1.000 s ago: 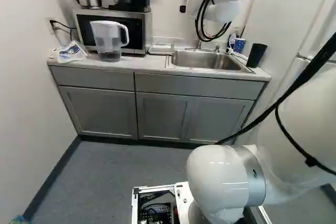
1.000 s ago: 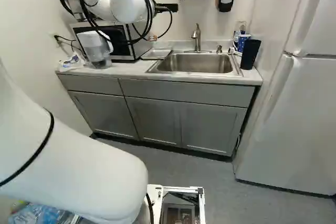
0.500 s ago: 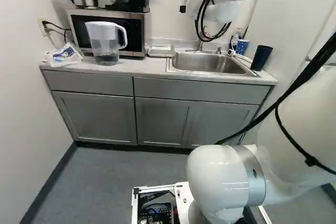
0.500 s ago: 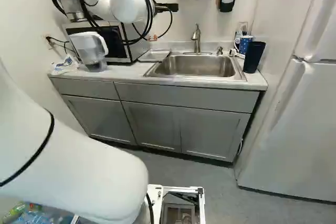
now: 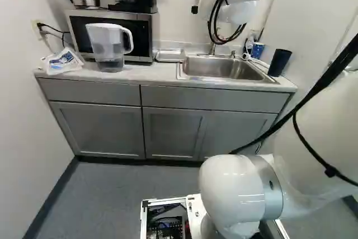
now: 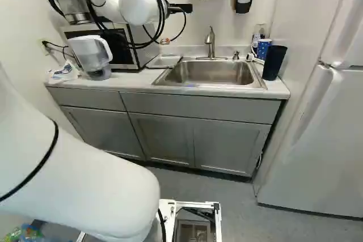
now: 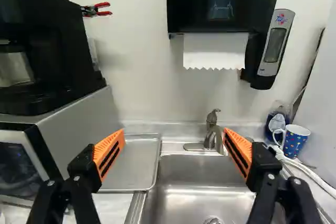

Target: Rinse the cup and place it in the tray

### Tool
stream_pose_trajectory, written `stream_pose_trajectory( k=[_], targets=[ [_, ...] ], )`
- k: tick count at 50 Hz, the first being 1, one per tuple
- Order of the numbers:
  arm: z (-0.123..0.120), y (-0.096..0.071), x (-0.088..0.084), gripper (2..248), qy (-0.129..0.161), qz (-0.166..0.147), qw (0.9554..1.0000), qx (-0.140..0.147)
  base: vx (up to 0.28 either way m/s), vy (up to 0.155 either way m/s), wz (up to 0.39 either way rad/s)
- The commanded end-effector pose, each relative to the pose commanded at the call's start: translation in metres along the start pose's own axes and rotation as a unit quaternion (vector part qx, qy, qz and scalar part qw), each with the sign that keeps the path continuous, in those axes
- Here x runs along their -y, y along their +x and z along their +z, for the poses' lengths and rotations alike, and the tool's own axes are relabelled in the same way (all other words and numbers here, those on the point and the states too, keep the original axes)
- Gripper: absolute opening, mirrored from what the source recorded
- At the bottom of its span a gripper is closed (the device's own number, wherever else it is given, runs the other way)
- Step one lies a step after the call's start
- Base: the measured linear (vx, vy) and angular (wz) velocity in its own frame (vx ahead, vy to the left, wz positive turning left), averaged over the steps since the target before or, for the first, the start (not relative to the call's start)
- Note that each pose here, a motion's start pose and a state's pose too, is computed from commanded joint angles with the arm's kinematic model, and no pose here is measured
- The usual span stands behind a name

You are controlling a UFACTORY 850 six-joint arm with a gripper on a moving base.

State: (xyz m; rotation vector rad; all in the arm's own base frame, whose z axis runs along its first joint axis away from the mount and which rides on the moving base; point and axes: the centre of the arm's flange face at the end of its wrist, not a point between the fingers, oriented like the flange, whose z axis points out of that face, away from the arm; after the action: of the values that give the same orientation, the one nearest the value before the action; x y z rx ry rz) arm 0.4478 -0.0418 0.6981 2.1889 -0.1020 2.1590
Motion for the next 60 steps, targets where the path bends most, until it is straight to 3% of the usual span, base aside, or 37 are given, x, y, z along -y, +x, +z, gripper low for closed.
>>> stream_pose_trajectory(
  k=[60],
  targets=[
    [0.0, 0.0, 0.0, 247, 0.0, 0.0, 1.0, 0.0, 0.083, -0.029, -0.165]
  ],
)
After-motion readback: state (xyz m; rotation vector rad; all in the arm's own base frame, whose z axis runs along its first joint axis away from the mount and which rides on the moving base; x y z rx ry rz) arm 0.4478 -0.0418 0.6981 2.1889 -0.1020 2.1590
